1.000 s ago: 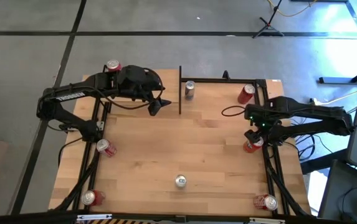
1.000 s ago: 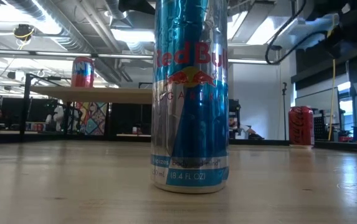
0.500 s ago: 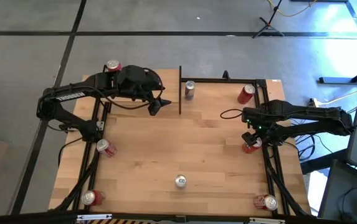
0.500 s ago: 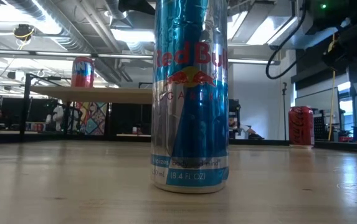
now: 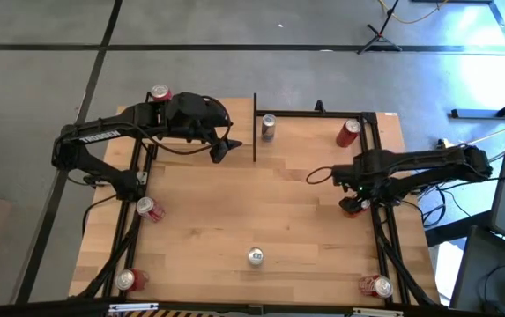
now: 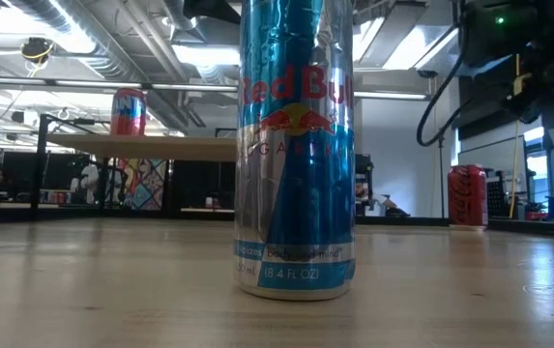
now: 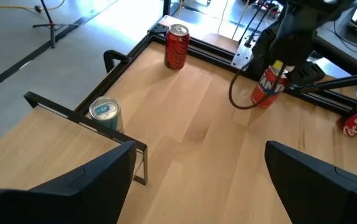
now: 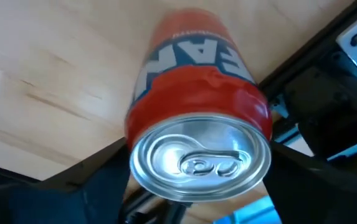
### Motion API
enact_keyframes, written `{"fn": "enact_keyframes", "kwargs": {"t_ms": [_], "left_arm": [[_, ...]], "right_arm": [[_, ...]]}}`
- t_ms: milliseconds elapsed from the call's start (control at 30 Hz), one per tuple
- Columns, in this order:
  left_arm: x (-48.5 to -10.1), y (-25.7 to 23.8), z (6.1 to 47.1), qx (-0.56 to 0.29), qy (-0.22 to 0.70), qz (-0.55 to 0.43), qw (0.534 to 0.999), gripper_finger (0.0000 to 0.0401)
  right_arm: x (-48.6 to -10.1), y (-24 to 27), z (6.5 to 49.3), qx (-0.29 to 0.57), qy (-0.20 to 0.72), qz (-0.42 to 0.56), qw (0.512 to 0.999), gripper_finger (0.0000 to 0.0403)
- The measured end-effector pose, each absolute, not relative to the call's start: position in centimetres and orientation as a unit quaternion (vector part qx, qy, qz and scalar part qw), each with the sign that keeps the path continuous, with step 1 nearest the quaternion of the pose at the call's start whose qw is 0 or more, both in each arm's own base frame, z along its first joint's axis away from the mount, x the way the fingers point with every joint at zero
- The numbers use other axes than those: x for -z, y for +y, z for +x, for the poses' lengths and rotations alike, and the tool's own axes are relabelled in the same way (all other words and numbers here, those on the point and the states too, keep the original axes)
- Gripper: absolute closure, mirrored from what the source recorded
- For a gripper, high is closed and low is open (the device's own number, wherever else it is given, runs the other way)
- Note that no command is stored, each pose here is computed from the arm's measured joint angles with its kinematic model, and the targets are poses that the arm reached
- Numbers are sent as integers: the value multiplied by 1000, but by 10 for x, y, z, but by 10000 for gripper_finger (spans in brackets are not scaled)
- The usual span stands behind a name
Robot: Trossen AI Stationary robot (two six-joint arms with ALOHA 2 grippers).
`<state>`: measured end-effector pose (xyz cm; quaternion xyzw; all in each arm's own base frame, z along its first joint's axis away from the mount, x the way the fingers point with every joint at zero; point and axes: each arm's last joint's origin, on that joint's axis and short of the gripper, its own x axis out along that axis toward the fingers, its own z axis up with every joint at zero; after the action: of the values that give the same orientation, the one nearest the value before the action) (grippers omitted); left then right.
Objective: Place canned beverage on shelf
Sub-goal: Put the red soda can on the shelf aligned with the other red soda can
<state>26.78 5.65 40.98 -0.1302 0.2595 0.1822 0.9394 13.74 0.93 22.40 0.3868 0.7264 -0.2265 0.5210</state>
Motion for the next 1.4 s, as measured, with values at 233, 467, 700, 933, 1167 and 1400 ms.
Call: {"fn": "enact_keyframes", "kwargs": {"t_ms": [233, 467, 700, 933, 1167, 1400], "left_arm": [[-410, 57, 268, -179, 262, -118, 941, 57], [-410, 57, 268, -175, 264, -106, 943, 57], [-410, 56, 268, -175, 263, -109, 942, 57], [-405, 42, 267, -153, 297, -112, 936, 57], [-374, 12, 263, -76, 399, -111, 907, 57], [-330, -6, 263, -39, 465, -100, 879, 57]], "right_arm": [[-227, 15, 146, 222, 728, 349, 547, 168], [-247, 13, 161, 171, 698, 294, 630, 151], [-254, 14, 192, 95, 675, 226, 696, 164], [-265, 14, 246, 29, 682, 103, 724, 164], [-257, 16, 308, -41, 718, 6, 695, 162], [-255, 18, 351, -64, 726, -20, 684, 161]]}}
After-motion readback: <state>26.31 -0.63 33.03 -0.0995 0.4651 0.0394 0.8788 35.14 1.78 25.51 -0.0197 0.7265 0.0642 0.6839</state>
